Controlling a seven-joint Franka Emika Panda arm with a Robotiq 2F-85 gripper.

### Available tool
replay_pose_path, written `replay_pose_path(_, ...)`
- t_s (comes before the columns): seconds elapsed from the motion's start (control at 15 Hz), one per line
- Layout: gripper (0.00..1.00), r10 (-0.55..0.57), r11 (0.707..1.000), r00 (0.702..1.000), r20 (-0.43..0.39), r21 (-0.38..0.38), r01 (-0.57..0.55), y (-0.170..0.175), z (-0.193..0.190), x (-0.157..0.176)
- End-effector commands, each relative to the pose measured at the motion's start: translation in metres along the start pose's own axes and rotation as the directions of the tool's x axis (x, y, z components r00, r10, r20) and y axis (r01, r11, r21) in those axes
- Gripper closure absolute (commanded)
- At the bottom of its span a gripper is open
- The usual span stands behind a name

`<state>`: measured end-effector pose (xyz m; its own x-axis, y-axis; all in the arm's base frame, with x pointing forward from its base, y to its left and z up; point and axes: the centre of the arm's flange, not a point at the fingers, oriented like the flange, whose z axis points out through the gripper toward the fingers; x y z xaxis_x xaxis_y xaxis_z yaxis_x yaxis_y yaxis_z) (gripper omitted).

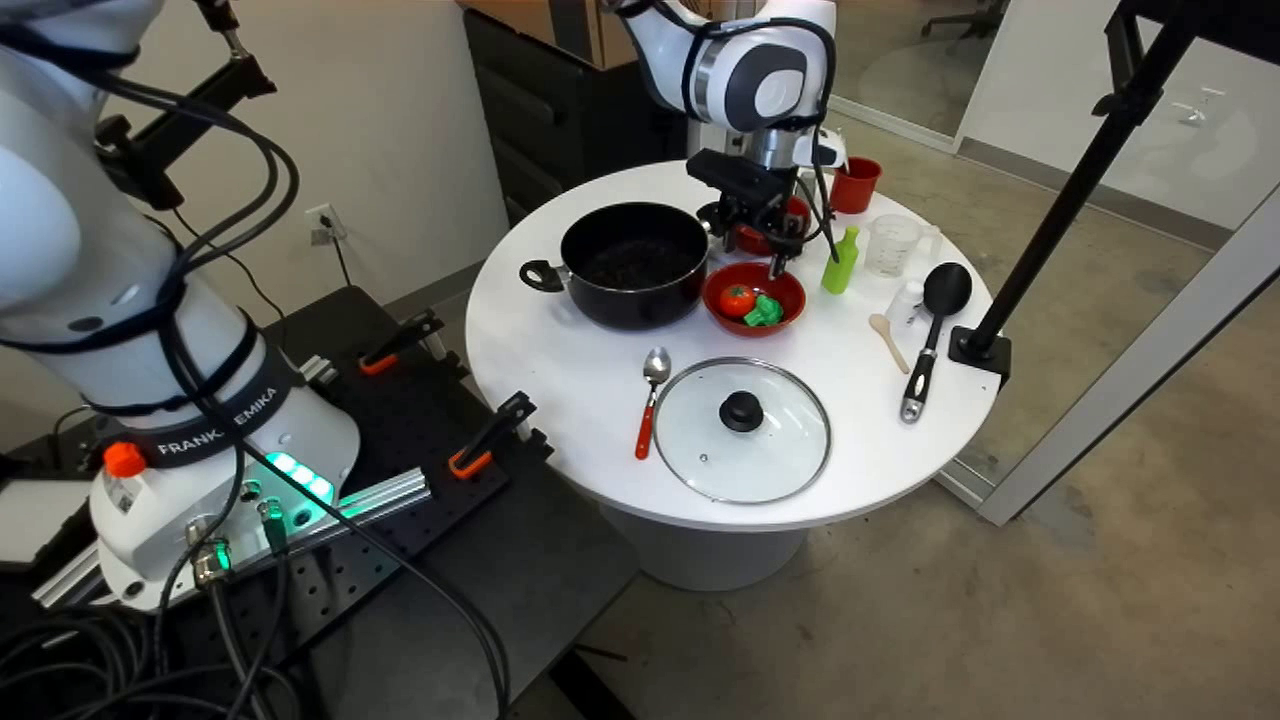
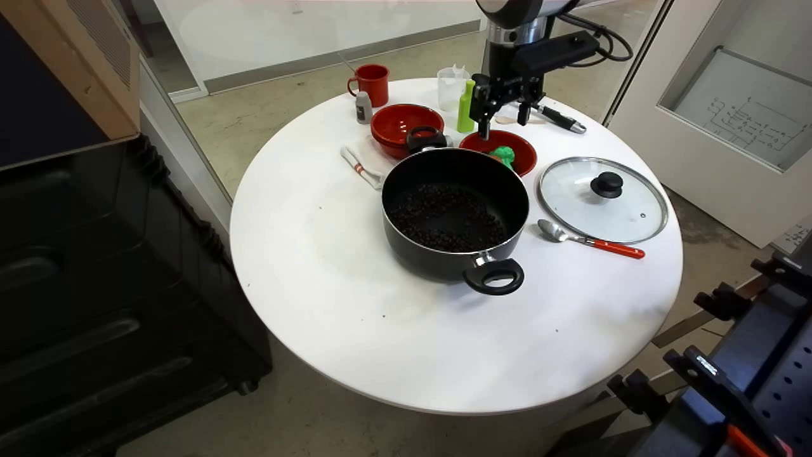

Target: Move the objects from the orange bowl to the black pot, then cover the black pot with the glass lid

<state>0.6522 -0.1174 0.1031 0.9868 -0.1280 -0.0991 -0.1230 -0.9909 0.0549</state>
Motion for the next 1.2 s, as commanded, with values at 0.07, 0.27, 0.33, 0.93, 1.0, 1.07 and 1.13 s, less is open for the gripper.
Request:
replay_pose_path(0.07,0.00,0.022,0.999,1.000,-0.007,0.042,-0.022,-0.003,0.018,0.023)
replay_pose_path(0.27,0.00,0.037,0.999,0.999,-0.010,0.038,-0.036,-0.008,0.029,0.032)
replay_pose_path(0.33,0.00,0.043,0.998,0.999,-0.008,0.037,-0.042,-0.009,0.032,0.035)
replay_pose_path(0.93,0.00,0.052,0.998,0.997,0.058,0.014,-0.053,-0.019,0.058,0.057)
replay_pose_path(1.0,0.00,0.051,0.999,0.996,0.076,0.009,-0.052,-0.021,0.061,0.058)
replay_pose_path(1.07,0.00,0.050,0.999,0.995,0.090,0.008,-0.051,-0.022,0.064,0.058)
replay_pose_path(1.13,0.00,0.047,0.999,0.993,0.107,0.007,-0.048,-0.023,0.066,0.058)
